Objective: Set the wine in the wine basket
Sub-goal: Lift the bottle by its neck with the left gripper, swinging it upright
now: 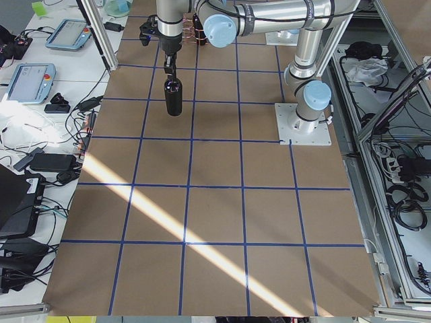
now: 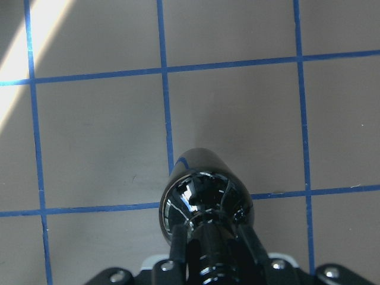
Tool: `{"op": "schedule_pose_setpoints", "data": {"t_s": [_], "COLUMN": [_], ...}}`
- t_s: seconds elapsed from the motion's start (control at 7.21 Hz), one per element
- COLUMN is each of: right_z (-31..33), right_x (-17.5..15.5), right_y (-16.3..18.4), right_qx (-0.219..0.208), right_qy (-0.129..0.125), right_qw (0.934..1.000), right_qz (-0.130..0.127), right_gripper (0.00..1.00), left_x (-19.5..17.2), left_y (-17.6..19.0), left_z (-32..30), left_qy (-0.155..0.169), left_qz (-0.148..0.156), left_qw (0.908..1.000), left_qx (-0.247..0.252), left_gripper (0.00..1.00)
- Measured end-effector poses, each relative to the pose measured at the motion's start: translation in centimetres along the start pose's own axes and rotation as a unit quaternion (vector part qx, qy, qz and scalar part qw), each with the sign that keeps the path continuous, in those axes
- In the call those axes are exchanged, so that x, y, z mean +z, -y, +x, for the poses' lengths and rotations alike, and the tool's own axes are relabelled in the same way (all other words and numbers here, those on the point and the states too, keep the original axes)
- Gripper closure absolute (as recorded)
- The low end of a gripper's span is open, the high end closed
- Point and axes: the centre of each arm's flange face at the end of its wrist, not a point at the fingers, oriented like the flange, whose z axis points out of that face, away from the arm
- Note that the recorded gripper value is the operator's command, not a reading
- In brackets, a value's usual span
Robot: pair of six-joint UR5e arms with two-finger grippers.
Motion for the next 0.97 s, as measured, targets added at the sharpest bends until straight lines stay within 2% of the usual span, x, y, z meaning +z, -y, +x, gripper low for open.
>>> {"op": "schedule_pose_setpoints", "data": {"t_s": [0.97], "right_z": [0.0], "right_x": [0.1], "right_y": [0.0], "right_qx": [0.000], "right_qy": [0.000], "right_qw": [1.0000], "right_qz": [-0.001], "right_gripper": [0.00], "left_x": [0.8], "left_y": [-0.7], "left_z": [15.3], "left_qy": [-0.018], "left_qz": [-0.009], "left_qw": [0.9922], "left_qx": [-0.123], "left_gripper": [1.00]}}
